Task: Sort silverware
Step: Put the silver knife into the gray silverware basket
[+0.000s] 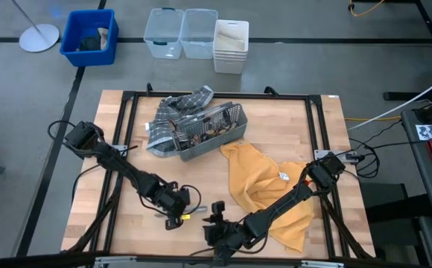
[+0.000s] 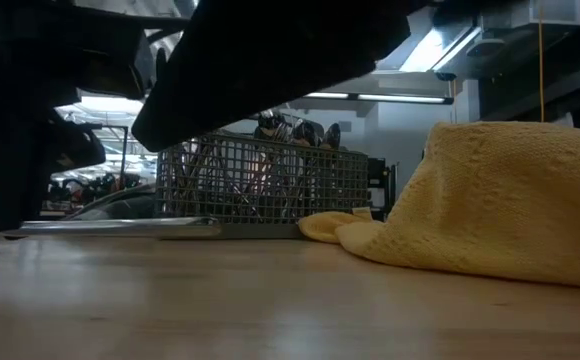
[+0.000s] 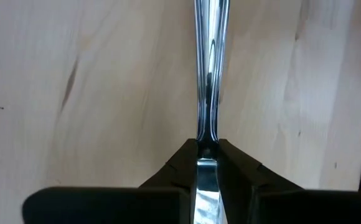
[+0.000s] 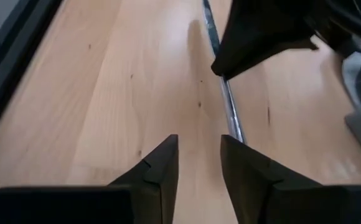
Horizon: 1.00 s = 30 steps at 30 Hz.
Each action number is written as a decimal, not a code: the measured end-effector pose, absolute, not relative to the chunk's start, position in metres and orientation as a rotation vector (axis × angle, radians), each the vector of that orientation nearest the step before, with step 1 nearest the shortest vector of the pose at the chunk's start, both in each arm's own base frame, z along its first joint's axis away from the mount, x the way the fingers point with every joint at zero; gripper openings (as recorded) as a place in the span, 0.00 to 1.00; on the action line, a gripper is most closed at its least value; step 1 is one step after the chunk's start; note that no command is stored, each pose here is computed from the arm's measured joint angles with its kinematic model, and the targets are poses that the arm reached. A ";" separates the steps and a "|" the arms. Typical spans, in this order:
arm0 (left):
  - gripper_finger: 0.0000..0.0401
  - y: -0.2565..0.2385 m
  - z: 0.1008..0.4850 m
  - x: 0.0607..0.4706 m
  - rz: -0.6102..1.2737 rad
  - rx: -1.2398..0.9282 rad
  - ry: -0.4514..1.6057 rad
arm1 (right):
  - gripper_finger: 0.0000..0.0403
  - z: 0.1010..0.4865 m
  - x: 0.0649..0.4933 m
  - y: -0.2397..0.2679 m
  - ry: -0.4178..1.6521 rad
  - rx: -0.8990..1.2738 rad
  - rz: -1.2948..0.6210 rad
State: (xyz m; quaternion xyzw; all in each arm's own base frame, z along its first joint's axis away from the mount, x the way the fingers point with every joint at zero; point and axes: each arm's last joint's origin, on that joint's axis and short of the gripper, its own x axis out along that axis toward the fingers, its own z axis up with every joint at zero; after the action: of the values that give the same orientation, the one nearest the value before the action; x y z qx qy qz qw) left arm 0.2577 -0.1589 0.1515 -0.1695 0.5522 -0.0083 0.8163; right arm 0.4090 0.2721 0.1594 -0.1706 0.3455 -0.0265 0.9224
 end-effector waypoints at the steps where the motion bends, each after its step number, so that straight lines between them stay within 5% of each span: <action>1: 0.10 -0.158 0.152 0.258 -0.021 -0.369 1.182 | 0.30 0.159 0.409 0.272 0.711 -0.376 -0.045; 30: 0.10 -0.145 0.166 0.289 -0.119 -0.665 1.025 | 0.30 0.160 0.408 0.268 0.713 -0.671 -0.058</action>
State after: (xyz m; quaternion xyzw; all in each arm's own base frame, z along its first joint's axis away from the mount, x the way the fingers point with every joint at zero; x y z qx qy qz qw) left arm 0.2891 -0.1451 0.1659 -0.3121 0.4810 -0.0558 0.8174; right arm 0.4080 0.2684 0.1603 -0.3221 0.3423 -0.0277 0.8822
